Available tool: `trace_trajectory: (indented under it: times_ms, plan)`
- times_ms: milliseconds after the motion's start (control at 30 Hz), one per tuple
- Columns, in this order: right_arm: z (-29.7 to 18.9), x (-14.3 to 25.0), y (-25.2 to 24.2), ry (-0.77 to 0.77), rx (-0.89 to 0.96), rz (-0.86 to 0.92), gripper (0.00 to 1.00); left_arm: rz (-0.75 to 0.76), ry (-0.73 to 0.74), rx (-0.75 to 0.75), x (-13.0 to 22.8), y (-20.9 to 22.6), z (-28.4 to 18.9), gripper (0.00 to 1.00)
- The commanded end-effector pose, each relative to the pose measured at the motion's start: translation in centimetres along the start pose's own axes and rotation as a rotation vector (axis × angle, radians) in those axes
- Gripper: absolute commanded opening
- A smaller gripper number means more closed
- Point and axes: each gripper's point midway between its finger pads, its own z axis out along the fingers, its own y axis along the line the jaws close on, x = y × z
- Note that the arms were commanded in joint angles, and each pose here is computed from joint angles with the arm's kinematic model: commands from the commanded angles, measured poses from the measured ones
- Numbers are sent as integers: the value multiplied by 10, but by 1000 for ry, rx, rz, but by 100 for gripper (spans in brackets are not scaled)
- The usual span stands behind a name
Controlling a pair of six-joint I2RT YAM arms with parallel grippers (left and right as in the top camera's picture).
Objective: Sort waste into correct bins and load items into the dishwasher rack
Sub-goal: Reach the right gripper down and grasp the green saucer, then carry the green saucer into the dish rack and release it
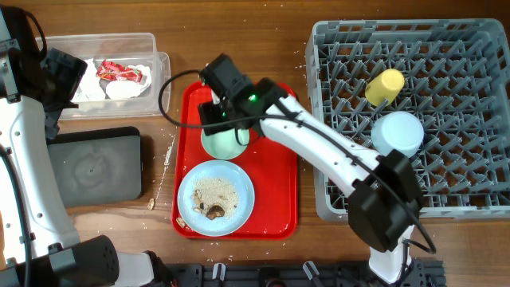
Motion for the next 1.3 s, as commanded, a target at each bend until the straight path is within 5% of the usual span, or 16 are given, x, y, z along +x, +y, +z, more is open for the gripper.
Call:
trace_trajectory:
  times_ms: [0,500,667,767,967,1033,1133,1267]
  plan:
    - [34,12,9,10,21,21,54,-10,0,-5,-1,0,2,100]
    - [99,46,-2,-33,305,-68,40,-10,0,-6,-1,0,2,100]
    - [99,49,0,-25,301,-74,7,-10,0,-5,-1,0,2,100]
    - [94,47,14,-7,250,-76,4,-10,0,-5,-1,0,2,100]
    - [-44,-38,8,-169,174,-30,4,-10,0,-5,-1,0,2,100]
    - [-133,-62,-53,-220,119,108,4,-10,0,-5,-1,0,2,100]
    - [-201,-41,-136,-152,48,271,4,-10,0,-5,-1,0,2,100]
    - [-224,17,-206,11,1,511,4,-10,0,-6,-1,0,2,100]
